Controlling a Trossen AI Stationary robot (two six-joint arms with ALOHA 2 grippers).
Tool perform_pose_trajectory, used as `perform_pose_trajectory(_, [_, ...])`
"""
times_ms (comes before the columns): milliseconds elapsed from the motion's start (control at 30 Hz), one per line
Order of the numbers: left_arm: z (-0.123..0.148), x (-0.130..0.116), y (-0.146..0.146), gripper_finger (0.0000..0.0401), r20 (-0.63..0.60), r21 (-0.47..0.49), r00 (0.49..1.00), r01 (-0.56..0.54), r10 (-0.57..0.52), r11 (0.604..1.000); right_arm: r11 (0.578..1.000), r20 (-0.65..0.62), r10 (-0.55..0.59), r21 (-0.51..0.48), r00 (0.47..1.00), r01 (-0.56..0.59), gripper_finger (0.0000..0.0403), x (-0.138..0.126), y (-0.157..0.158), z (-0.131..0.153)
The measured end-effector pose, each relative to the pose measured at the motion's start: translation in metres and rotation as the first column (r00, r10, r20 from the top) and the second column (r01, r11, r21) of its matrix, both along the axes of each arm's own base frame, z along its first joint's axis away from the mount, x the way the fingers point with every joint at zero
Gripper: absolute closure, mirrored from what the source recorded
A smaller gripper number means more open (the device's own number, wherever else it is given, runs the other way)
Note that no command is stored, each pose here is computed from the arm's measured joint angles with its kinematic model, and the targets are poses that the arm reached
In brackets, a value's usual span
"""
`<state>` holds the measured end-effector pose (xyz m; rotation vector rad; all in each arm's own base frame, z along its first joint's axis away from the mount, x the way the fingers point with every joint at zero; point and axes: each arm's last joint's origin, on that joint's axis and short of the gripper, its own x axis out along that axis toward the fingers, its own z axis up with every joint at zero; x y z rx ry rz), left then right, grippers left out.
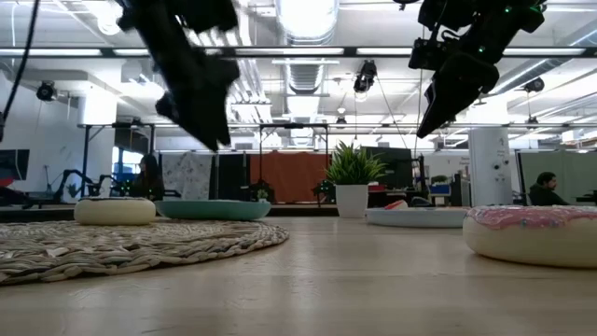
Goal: Pick & Place donuts
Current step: Put the big black donut into the green plate
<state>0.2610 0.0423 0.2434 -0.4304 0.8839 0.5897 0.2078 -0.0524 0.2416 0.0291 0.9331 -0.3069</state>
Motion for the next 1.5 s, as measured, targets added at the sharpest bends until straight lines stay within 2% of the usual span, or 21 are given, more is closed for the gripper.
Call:
perform_pose_trajectory(100, [0.005,-0.006,-0.048,0.0232,-0.048,0.023,0.967,0.252,-0.251,0.967,1.000,0.001,0.000,-0.001,1.000,0.000,0.0266,0.000,0.000,0.000])
perform_pose_trajectory(167, [0.001,-0.015,-0.078,0.0232,-0.114,0.022,0.933,0.345,-0.340,0.938,1.000,0.001,0.003,-0.004,1.000,-0.003,0.0266,0.000,0.000,0.000])
perform_pose_trajectory(267, [-0.009,-0.028,-0.109,0.0232,-0.194,0.075,0.921,0.356,-0.337,0.931,1.000,0.006,0.007,-0.010,1.000,-0.007,0.0266,0.001,0.000,0.001])
perform_pose_trajectory(333, [-0.015,-0.035,-0.120,0.0232,-0.214,0.130,0.934,0.319,-0.287,0.939,1.000,0.006,0.016,-0.018,1.000,-0.016,0.0266,0.001,0.000,0.001])
perform_pose_trajectory(400, [-0.020,-0.039,-0.126,0.0232,-0.212,0.142,0.943,0.288,-0.255,0.947,0.999,0.009,0.025,-0.025,1.000,-0.025,0.0266,0.001,0.000,0.001])
perform_pose_trajectory(800, [-0.059,-0.058,-0.123,0.0232,-0.293,0.007,0.932,0.226,-0.214,0.974,0.998,0.041,0.040,-0.046,0.998,-0.038,0.0266,0.004,-0.001,0.003])
perform_pose_trajectory(967, [-0.065,-0.058,-0.120,0.0232,-0.277,0.017,0.939,0.214,-0.201,0.977,0.998,0.041,0.035,-0.049,0.999,-0.033,0.0266,0.004,-0.001,0.004])
perform_pose_trajectory(1267, [-0.077,-0.063,-0.113,0.0232,-0.319,0.044,0.919,0.258,-0.231,0.965,0.998,0.040,0.022,-0.055,0.999,-0.020,0.0266,0.004,-0.002,0.003])
perform_pose_trajectory(1500, [-0.087,-0.063,-0.106,0.0240,-0.282,0.026,0.943,0.191,-0.176,0.981,0.998,0.039,-0.003,-0.063,0.999,0.005,0.0266,0.004,-0.002,0.004])
